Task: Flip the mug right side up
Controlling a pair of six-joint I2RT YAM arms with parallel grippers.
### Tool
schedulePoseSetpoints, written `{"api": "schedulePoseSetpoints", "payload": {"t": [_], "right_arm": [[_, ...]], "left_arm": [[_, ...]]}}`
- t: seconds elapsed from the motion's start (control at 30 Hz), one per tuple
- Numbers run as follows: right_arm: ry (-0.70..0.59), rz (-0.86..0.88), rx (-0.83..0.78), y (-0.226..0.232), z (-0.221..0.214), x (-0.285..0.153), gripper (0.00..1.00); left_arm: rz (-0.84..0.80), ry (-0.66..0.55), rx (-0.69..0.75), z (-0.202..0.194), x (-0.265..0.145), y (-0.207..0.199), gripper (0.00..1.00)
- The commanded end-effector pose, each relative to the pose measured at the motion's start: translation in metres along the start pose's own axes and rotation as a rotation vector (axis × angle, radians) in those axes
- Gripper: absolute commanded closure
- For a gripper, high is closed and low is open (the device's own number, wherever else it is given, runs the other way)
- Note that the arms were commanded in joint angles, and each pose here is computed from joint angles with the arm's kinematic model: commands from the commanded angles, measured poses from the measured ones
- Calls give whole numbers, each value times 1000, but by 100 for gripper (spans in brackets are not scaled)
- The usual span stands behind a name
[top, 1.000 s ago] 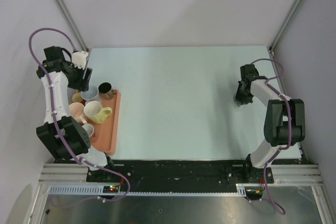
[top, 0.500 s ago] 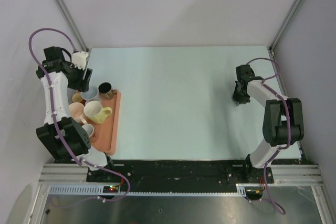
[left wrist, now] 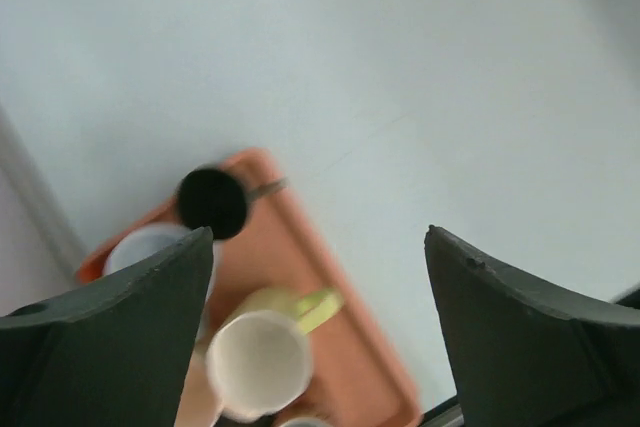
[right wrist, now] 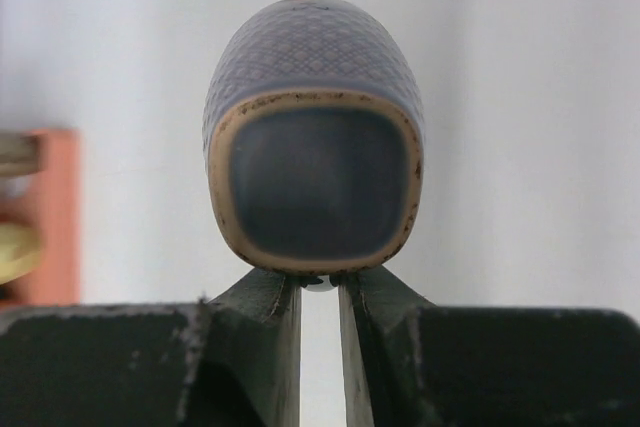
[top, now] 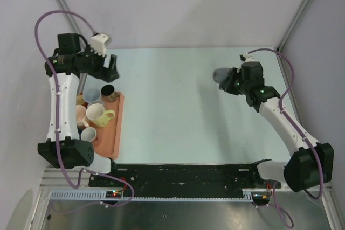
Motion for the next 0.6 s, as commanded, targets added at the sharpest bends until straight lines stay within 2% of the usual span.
{"api": "schedulePoseSetpoints", "payload": {"t": [0.0,0.1,0.27,0.43,0.57], "right_arm": [[-195,421,98,93,47,-45,100],[-295,651,128,147,65,-86,100],[-339,925,84,225,71,-139,100],[-350,1075,63,267,74,-164,100],[-318,1145,46,290,71,-169,100]], "left_arm": [[-340,-149,-31,41,-31,-88,7],[-561,-188,-15,60,-50,-138,2],[-800,-193,19,74,-76,-192,1],[-880,-218,74,79,-91,-215,11],[-903,-242,75,85,-98,-220,20]]}}
Point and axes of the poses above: each gripper's point midway between its finger pads, its own x axis out along the fingers, its own y axis along the line the jaws close on, z = x × y, the point moved 5 cm from there along -x, back along the fingers, and after that the axes turned 6 degrees about -x, right-handed, at the moved point
